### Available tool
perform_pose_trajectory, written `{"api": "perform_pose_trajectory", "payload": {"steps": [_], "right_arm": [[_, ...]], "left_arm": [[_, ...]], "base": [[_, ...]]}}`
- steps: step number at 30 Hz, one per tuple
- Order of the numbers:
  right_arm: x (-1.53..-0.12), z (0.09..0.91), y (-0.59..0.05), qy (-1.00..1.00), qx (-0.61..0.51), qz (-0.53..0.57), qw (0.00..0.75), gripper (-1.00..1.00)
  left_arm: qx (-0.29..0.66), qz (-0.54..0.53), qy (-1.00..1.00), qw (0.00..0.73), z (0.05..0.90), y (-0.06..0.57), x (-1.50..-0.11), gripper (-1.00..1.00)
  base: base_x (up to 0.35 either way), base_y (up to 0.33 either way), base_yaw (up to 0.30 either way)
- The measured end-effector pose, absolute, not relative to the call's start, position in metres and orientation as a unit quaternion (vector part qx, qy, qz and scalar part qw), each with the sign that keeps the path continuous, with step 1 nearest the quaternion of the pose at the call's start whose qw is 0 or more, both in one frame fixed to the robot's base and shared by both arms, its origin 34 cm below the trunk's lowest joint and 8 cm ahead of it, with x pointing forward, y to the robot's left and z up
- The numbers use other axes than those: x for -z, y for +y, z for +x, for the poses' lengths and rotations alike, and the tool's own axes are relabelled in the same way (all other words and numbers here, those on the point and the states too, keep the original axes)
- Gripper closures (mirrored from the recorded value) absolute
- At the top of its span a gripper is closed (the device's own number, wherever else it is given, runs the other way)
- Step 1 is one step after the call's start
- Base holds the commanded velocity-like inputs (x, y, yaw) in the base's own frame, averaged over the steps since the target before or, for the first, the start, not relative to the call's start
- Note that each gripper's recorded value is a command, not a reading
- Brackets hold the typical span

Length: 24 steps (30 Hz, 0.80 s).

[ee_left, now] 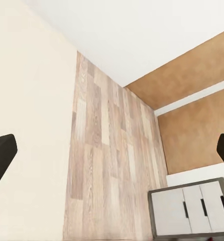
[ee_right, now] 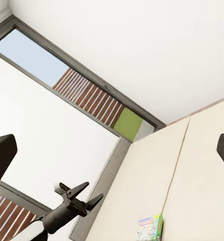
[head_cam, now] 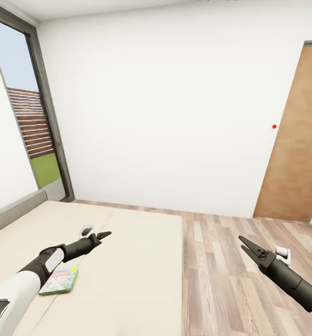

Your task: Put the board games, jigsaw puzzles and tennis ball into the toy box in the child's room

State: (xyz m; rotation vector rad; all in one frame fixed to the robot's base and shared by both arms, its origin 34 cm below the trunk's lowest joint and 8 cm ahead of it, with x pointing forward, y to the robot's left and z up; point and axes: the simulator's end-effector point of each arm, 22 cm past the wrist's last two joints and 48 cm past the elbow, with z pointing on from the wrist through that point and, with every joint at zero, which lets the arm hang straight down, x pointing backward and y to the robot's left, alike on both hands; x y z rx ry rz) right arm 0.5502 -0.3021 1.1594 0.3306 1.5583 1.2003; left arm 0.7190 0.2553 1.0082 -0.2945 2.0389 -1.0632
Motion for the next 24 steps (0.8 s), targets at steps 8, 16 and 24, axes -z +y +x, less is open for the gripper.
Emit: {"api": "perform_pose_trajectory", "payload": {"steps": [8, 16, 24], "right_arm": [[-1.1598, 0.5500, -0.3020, 0.656, -0.505, 0.139, 0.543, -1.00], [-1.1596, 0.5501, -0.3022, 0.656, -0.505, 0.139, 0.543, -1.00], [-1.1597, 0.5503, -0.3022, 0.656, -0.505, 0.139, 0.543, -1.00]], "left_arm": [[0.421, -0.117, 0.806, 0.401, 0.7189, 0.2556, -1.0086, -1.00], [0.421, -0.117, 0.805, 0.401, 0.7191, 0.2558, -1.0087, -1.00], [0.421, -0.118, 0.805, 0.401, 0.7193, 0.2559, -1.0088, -1.00]], "base": [[0.130, 0.241, -0.275], [0.121, 0.040, -0.163], [0.025, 0.161, -0.017]]}}
